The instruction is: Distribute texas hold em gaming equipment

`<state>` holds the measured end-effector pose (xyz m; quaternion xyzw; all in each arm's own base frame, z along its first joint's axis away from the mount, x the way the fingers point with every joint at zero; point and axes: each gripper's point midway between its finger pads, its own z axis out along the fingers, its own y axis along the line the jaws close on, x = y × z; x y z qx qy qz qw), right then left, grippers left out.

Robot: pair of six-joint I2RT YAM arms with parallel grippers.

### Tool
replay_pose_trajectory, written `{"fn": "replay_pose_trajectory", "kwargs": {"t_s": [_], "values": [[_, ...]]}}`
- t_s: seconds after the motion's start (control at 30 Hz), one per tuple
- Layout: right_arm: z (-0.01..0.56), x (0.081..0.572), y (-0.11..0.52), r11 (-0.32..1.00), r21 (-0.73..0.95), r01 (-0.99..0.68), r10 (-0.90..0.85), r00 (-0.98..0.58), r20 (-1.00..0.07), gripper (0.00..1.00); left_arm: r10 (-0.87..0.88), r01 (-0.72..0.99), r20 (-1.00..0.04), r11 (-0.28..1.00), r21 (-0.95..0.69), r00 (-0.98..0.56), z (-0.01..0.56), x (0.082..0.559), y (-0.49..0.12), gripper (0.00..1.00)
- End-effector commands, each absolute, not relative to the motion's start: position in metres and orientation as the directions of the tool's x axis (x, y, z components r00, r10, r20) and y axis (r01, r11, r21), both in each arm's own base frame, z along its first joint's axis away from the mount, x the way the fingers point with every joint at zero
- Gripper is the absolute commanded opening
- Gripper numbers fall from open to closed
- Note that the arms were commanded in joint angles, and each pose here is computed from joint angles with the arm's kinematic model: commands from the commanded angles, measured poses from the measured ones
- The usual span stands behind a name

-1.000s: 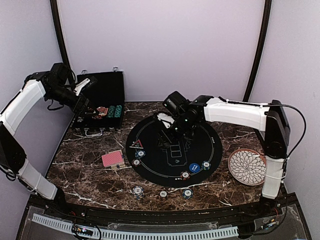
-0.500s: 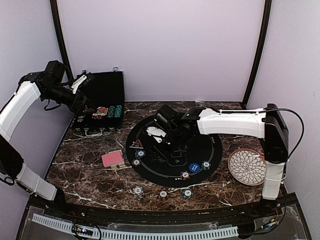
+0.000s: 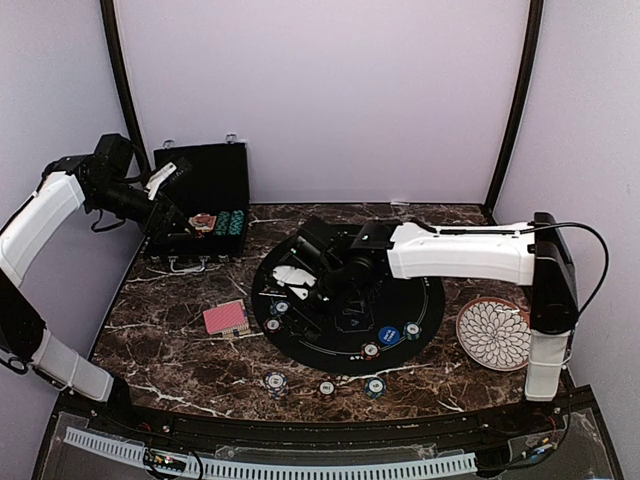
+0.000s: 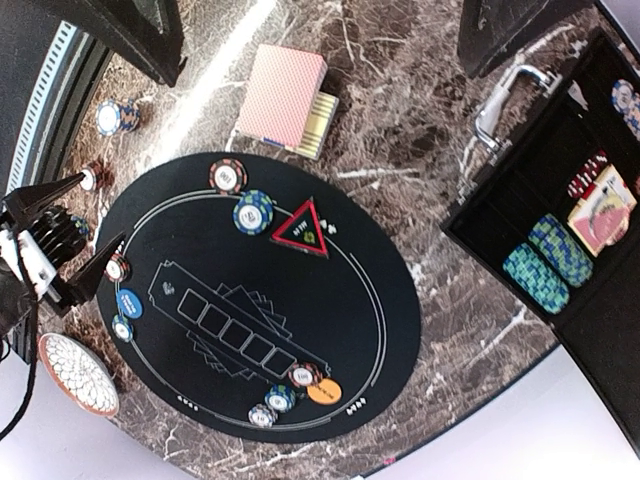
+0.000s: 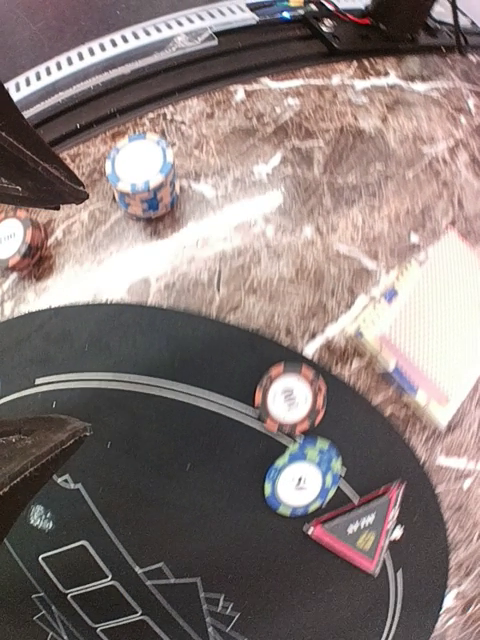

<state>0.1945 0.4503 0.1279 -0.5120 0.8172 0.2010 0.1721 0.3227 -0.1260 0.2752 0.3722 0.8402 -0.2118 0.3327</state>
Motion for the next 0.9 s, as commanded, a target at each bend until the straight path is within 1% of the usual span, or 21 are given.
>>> {"fn": "replay_pose_trajectory", "kwargs": {"t_s": [0.0,0.13,0.2,0.37,0.63,0.87], "values": [[0.128,0.190,0.461,0.348,0.150,-0.925,-0.781,-0.375,-0.500,0.71,0.484,0.757,-0.710,0.645,-0.105,-0.512,0.263,0.308,-0.122,0.99],[0.120,0.176,0.467,0.303,0.154,-0.941,-0.803,-0.339,-0.491,0.71,0.468,0.747,-0.710,0.653,-0.124,-0.527,0.257,0.298,-0.122,0.99],[0.114,0.167,0.470,0.255,0.149,-0.955,-0.819,-0.295,-0.492,0.71,0.462,0.743,-0.707,0.656,-0.135,-0.536,0.254,0.294,-0.122,0.99],[0.099,0.144,0.475,0.201,0.143,-0.969,-0.832,-0.245,-0.497,0.71,0.464,0.740,-0.704,0.660,-0.129,-0.537,0.245,0.285,-0.120,0.99],[0.096,0.109,0.496,0.159,0.134,-0.978,-0.838,-0.206,-0.505,0.72,0.467,0.746,-0.714,0.655,-0.116,-0.521,0.247,0.281,-0.120,0.99],[0.073,0.092,0.508,0.132,0.112,-0.985,-0.868,-0.169,-0.466,0.75,0.475,0.758,-0.722,0.643,-0.105,-0.503,0.252,0.276,-0.121,0.99]]}}
